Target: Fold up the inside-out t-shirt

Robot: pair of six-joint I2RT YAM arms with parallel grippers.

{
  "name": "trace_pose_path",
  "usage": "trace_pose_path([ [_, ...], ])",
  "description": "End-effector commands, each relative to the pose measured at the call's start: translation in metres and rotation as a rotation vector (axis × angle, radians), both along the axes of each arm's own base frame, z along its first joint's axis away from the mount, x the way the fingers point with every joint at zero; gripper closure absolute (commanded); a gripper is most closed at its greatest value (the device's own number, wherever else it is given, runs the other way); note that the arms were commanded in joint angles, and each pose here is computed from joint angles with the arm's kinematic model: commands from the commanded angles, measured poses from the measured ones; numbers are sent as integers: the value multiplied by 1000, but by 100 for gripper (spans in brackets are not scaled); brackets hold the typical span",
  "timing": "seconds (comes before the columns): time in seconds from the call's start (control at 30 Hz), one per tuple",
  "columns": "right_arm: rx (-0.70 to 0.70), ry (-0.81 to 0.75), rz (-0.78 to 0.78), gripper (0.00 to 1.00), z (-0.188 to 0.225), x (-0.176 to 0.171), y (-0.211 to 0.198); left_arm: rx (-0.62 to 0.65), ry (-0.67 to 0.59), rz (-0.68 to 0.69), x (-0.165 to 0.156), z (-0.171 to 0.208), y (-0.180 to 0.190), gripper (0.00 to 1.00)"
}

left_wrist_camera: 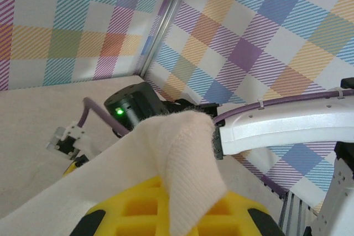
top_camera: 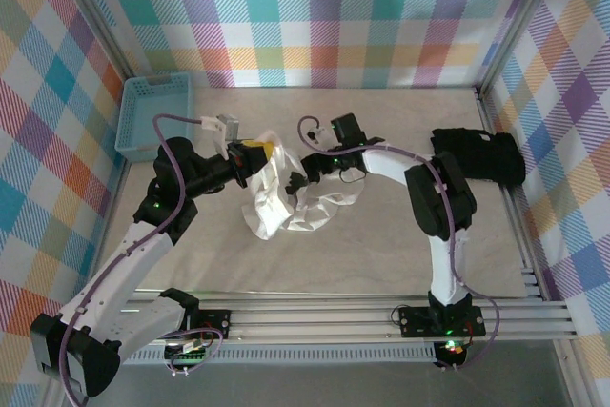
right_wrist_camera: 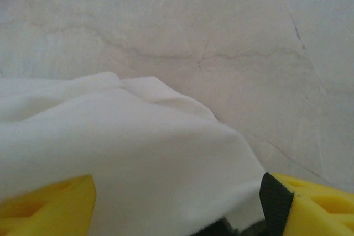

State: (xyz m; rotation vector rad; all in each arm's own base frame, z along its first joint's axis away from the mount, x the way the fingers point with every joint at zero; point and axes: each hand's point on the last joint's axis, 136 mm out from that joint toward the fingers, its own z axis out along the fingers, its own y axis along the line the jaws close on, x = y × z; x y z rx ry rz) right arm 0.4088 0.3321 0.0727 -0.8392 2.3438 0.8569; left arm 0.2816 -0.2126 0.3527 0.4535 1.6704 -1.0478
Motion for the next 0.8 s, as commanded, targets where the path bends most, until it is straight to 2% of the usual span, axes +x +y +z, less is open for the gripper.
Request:
trace_pose_path([
  [0.0,-97,36,54,20,-19,-11,1,-3,-57,22,-2,14,6,100],
  [0.1,-137,105,41,21,-33,-12,3,0,-47,46,0,13,8,100],
  [0.17,-158,142,31,29,-41,-15,4,6,-38,83,3,11,13,100],
  [0.2,-156,156,33,35,-43,-18,5,10,-32,106,5,11,16,100],
  [0.33,-132,189,23,70,-45,-23,9,36,44,284,18,-4,41,100],
  [0.47,-125,93,-38,98,-21,-5,1,49,55,317,16,-15,48,100],
  [0.63,18,-82,-182,100,65,36,-28,44,31,340,19,-11,51,100],
  [0.77,184,-258,-285,100,158,52,-65,26,-65,365,25,24,54,100],
])
